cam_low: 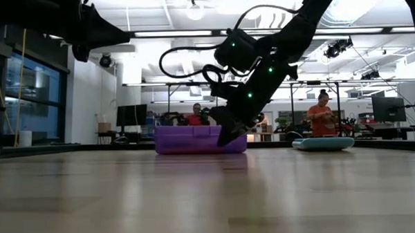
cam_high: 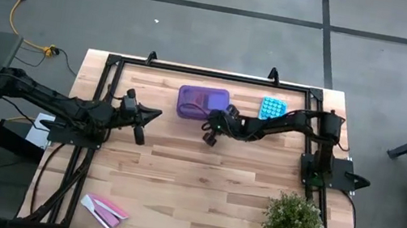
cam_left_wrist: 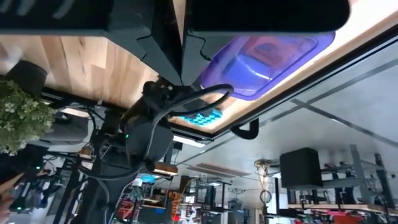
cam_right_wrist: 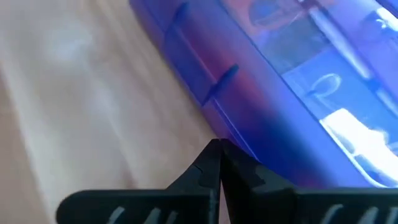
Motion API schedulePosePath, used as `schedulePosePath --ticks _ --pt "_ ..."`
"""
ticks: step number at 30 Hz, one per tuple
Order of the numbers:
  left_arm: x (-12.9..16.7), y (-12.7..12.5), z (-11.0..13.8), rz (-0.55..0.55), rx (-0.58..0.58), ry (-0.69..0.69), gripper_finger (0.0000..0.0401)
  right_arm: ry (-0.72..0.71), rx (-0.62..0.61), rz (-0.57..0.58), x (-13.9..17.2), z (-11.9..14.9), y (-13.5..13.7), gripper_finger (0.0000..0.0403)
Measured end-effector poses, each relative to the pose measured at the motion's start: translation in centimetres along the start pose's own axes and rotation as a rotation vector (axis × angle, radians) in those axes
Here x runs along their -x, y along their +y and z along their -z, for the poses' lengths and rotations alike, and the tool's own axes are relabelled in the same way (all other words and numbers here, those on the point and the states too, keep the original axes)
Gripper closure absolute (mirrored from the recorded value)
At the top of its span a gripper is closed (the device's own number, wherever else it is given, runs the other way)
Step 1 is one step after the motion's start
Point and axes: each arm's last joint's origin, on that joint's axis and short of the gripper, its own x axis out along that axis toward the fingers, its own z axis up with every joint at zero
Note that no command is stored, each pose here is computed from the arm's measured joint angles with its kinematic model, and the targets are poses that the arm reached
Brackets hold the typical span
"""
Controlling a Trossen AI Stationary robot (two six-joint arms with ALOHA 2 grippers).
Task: Pack school essentials
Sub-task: Close the violet supply box, then return to Home Position
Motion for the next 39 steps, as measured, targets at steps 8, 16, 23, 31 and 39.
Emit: schedulePosePath --ticks 8,16,23,31,39 --pt "0.5 0.3 -0.4 -0.046 -0.02 -0.03 0.0401 -0.068 0.086 -0.106 1.9 0.4 0.7 0.0403" --pt "1.4 0.7 0.3 0.074 0.019 -0.1 0.0401 -0.48 -0.024 -0.369 9.9 4.2 -0.4 0.0403" --pt "1.8 1.9 1.1 0.023 0.009 -0.109 0.0401 -0.642 -0.025 -0.393 15.4 3.9 -2.5 0.0403" --pt "3.2 2.8 0.2 -0.005 0.02 -0.009 0.0401 -0.752 -0.06 -0.287 20.4 3.4 -5.5 0.0403" --pt "4.2 2.8 0.1 0.072 0.019 -0.026 0.0401 -0.788 -0.068 -0.312 21.7 3.5 -6.0 0.0403"
